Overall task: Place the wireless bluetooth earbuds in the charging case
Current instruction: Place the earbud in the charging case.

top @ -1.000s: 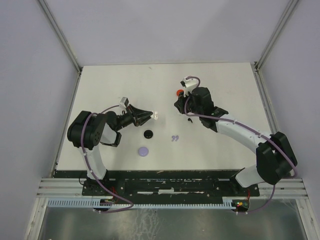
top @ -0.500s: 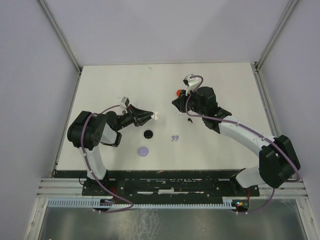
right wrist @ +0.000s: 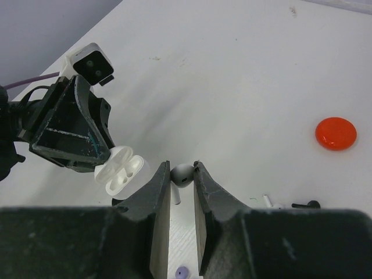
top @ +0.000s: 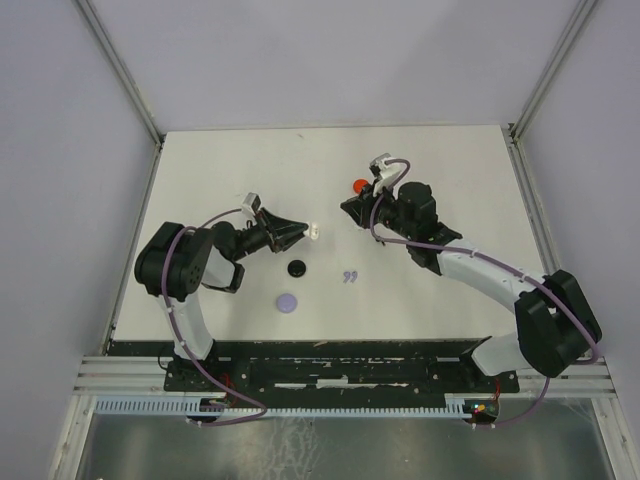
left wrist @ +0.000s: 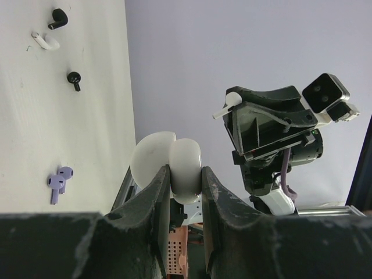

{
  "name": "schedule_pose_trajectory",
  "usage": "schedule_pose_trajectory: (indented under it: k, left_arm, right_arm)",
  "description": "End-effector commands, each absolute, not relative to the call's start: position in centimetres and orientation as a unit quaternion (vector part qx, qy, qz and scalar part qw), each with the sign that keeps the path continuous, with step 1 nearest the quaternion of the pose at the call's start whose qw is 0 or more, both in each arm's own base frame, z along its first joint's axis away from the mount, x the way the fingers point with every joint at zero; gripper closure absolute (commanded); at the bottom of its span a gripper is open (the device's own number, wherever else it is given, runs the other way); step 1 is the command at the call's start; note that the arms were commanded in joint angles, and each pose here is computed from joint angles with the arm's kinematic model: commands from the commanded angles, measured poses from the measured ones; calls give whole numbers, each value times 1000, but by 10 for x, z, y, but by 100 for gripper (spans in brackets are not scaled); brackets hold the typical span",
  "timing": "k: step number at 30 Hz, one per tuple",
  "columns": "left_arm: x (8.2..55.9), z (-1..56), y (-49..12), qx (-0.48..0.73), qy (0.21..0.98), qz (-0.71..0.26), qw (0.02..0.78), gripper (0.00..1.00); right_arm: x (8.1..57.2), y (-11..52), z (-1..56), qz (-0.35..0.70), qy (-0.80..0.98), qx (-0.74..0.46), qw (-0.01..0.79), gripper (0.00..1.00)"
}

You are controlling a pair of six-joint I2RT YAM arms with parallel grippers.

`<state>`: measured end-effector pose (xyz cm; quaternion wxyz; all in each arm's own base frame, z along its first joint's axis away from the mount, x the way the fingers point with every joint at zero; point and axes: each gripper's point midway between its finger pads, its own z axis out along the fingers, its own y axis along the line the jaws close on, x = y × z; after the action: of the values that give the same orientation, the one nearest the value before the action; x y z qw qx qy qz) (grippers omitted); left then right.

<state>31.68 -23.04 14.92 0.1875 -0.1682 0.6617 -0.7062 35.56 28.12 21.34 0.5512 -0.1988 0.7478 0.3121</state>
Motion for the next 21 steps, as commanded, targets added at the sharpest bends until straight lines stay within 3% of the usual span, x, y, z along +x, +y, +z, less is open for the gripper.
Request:
schedule_pose_trajectory:
  k: [1, 8, 21]
  left_arm:
    - [302, 198, -236, -74, 617, -748, 234, 97]
    - [299, 197, -249, -68, 617, -754, 215, 97]
    - [300, 196, -261, -72, 616, -760, 196, 97]
  right_arm:
    - [350, 292, 259, 366, 653, -215, 627, 98]
    - [333, 301, 260, 390, 565, -253, 682, 98]
    - [306, 318, 246, 383, 481, -335, 714, 98]
